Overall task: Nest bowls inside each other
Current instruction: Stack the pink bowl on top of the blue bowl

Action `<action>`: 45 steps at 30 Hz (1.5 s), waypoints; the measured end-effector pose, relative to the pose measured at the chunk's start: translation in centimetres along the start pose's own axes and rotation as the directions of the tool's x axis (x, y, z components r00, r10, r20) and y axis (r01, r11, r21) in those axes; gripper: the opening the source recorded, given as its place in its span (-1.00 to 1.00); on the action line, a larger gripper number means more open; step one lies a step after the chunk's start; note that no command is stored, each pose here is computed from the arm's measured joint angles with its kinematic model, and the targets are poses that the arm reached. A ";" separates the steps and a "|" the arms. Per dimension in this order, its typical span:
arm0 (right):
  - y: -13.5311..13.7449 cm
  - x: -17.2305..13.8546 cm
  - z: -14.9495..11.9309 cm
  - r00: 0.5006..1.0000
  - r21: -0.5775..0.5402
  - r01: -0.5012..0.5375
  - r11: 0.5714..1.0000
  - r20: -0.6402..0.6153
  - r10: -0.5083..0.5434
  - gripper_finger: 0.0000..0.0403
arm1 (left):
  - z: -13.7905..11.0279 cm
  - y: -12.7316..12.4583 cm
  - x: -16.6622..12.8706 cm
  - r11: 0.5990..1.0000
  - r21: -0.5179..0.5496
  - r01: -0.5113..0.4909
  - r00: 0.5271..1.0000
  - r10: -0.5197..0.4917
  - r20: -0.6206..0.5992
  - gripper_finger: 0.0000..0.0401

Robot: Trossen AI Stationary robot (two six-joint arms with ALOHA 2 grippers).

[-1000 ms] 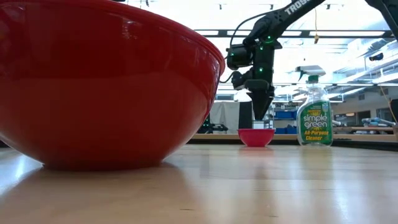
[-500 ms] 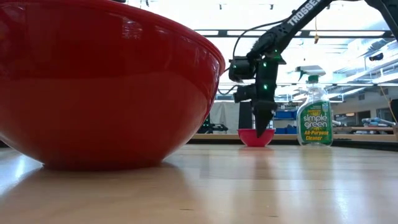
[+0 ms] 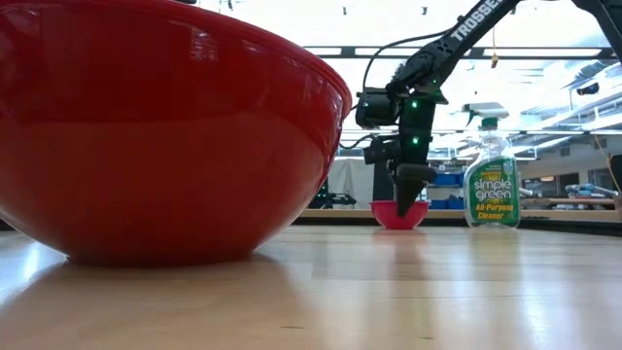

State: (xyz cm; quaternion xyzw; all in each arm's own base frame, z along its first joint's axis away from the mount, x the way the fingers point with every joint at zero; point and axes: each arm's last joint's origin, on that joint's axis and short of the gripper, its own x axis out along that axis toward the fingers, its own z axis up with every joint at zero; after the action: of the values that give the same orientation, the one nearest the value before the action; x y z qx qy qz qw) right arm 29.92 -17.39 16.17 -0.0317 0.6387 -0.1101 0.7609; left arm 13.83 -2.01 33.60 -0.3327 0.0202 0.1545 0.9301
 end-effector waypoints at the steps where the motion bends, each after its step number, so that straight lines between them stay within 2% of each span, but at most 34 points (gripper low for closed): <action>1: 0.2 -0.1 0.1 1.000 -0.006 -0.002 1.000 0.004 0.002 -0.88 | 0.0 0.0 0.0 1.000 0.000 0.001 1.000 -0.001 -0.001 -0.24; 4: 1.5 -0.3 0.6 1.000 -0.042 -0.026 0.999 0.011 0.026 -0.89 | 0.0 0.0 0.0 1.000 0.000 0.002 1.000 -0.002 -0.001 -0.24; 9: 5.6 -1.5 2.0 0.999 -0.170 -0.044 0.984 0.011 0.047 -0.80 | 0.0 0.0 0.0 1.000 0.000 0.001 1.000 -0.001 -0.001 -0.24; 18: 12.7 -9.3 6.4 0.977 -0.378 -0.023 0.926 0.189 0.101 -0.89 | 0.0 0.0 0.0 1.000 -0.008 0.002 1.000 -0.002 -0.001 -0.24; 21: 15.1 -12.0 7.7 0.950 -0.430 0.004 0.903 0.283 0.131 -0.84 | 0.0 0.0 0.0 1.000 -0.008 0.002 1.000 -0.002 -0.001 -0.24; 24: 17.8 -14.5 8.8 0.901 -0.465 0.044 0.884 0.401 0.166 -0.80 | 0.0 0.0 0.0 1.000 -0.008 0.002 1.000 -0.002 -0.001 -0.24; 29: 21.4 -17.4 9.6 0.807 -0.447 0.047 0.893 0.544 0.230 -0.83 | 0.0 0.0 0.0 0.999 -0.041 0.001 1.000 -0.002 -0.001 -0.24; 35: 25.5 -18.5 9.3 0.735 -0.439 -0.009 0.898 0.606 0.304 -0.83 | 0.0 0.0 0.0 0.998 -0.068 0.002 1.000 -0.002 -0.001 -0.24; 37: 26.9 -18.1 9.1 0.743 -0.441 -0.036 0.897 0.588 0.319 -0.83 | 0.0 0.0 0.0 0.996 -0.086 0.001 1.000 -0.001 -0.001 -0.24; 41: 29.6 -16.9 9.3 0.731 -0.423 -0.048 0.905 0.603 0.320 -0.83 | -0.1 -0.1 0.1 0.995 -0.100 0.000 1.000 0.000 -0.007 -0.24; 43: 31.0 -16.4 9.6 0.705 -0.421 -0.066 0.905 0.622 0.341 -0.83 | -0.2 -0.2 0.1 0.995 -0.100 0.012 1.000 -0.014 -0.014 -0.24; 45: 32.3 -15.1 9.8 0.707 -0.421 -0.081 0.903 0.614 0.350 -0.83 | -0.3 -0.4 0.3 0.994 -0.103 0.035 0.999 -0.038 -0.028 -0.24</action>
State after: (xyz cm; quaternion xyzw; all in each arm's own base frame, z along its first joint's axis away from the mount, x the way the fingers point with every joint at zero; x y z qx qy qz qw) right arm 41.15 16.27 26.46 -0.1334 0.3258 0.1205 0.9282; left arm 14.24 -2.47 33.57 -0.3824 0.0199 0.1334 0.9141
